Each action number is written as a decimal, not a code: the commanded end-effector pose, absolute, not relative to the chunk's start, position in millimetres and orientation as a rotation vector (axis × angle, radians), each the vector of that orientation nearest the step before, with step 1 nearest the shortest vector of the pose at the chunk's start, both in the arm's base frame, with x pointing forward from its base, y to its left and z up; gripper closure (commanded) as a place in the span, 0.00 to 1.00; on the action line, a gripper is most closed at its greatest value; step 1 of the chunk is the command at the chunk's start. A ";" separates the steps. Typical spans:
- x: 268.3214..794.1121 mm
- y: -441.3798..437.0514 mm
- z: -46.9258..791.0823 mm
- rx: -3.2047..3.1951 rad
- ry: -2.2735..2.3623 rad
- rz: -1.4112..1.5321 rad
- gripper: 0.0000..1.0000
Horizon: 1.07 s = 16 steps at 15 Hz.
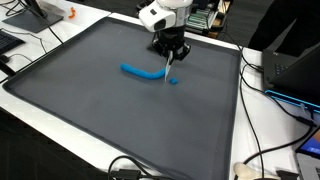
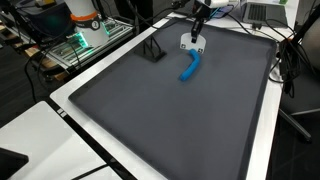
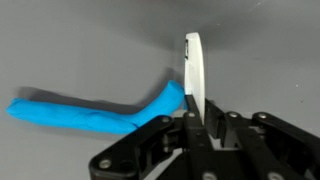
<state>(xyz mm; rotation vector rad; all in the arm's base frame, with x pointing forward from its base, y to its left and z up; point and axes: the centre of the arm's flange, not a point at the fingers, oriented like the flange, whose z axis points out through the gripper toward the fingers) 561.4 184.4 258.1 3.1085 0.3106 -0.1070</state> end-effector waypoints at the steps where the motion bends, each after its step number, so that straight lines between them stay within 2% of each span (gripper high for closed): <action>1: 551.3 172.8 285.1 3.094 0.372 -0.093 0.98; 8: 565.5 160.2 322.8 3.077 0.414 -0.015 0.98; 16: 583.2 149.3 314.5 3.062 0.505 0.000 0.98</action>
